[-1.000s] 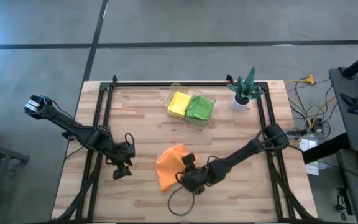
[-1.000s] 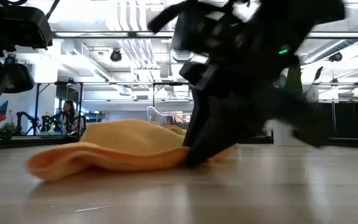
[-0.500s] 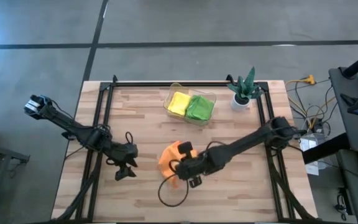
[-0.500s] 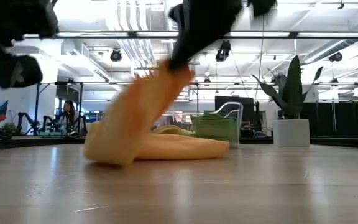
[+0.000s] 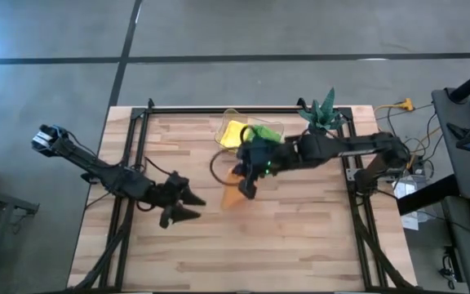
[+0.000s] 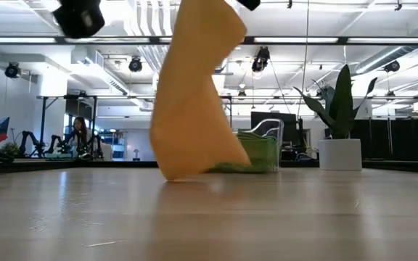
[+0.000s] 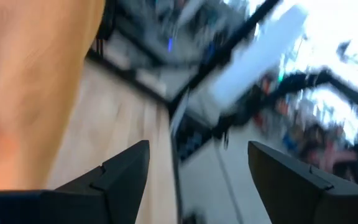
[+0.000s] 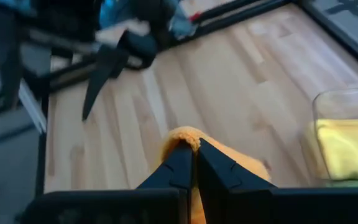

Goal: Fold microfiber towels
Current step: Fold the orange microfiber towel

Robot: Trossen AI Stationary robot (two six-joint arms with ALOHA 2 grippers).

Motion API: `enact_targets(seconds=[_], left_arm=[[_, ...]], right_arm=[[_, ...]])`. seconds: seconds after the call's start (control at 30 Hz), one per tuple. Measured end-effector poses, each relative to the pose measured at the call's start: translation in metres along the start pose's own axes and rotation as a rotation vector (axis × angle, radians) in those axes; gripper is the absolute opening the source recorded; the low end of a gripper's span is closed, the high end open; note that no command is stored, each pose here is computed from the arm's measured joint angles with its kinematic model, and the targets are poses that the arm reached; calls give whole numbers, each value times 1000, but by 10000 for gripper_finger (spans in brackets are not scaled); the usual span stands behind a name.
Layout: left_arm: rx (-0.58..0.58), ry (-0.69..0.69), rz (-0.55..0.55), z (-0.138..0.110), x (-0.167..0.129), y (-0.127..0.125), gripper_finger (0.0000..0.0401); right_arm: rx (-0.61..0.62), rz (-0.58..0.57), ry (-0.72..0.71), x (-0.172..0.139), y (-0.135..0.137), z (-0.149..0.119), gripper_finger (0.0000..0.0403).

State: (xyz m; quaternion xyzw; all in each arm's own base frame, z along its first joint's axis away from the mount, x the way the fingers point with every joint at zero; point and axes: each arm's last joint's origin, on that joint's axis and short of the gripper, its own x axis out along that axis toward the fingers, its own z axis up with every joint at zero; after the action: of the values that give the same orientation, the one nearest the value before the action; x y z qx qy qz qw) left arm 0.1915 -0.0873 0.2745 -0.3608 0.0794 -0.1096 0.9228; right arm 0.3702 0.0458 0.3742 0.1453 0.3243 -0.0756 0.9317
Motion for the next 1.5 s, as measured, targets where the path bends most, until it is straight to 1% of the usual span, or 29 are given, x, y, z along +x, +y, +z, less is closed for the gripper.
enact_targets(seconds=[0.17,0.3,0.4,0.57,0.6,0.63,0.7,0.77,0.87,0.93,1.0,1.07,1.13,1.2,1.23,1.4,1.5], left_arm=[[12,-181,-41,19,0,-8,256],[5,-236,-35,31,0,-12,256],[-7,-262,-29,37,1,-12,256],[-33,-319,12,44,3,-9,256],[3,-319,28,46,4,-10,256],[79,-312,48,48,5,-11,255],[311,-259,146,49,10,-15,251],[539,-165,291,46,16,-19,244],[783,-78,503,48,30,-23,234],[900,-47,595,50,43,-24,230],[949,-58,695,52,56,-26,228],[983,-100,878,56,68,-28,228],[1058,-96,1050,57,80,-28,228],[1138,-59,1143,55,94,-25,228],[1165,-45,1169,54,101,-24,228],[1222,-56,1185,48,129,-20,228],[1251,-80,1249,48,140,-18,228]], right_arm=[[133,-51,-76,-20,-6,24,9],[234,-161,-138,-31,-7,37,9],[258,-229,-201,-36,-7,46,9],[273,-265,-276,-40,-5,60,9],[274,-264,-286,-40,-4,62,9],[277,-262,-296,-42,-3,64,9],[279,-259,-310,-43,-3,69,9],[287,-256,-326,-46,-4,73,9],[301,-262,-339,-48,-9,76,9],[311,-267,-348,-50,-13,79,9],[327,-267,-360,-52,-15,81,9],[341,-265,-375,-56,-17,84,9],[350,-264,-387,-59,-19,87,9],[356,-263,-396,-61,-20,89,9],[358,-263,-401,-61,-21,89,9],[376,-250,-438,-62,-24,94,9],[378,-242,-442,-62,-23,95,9]])
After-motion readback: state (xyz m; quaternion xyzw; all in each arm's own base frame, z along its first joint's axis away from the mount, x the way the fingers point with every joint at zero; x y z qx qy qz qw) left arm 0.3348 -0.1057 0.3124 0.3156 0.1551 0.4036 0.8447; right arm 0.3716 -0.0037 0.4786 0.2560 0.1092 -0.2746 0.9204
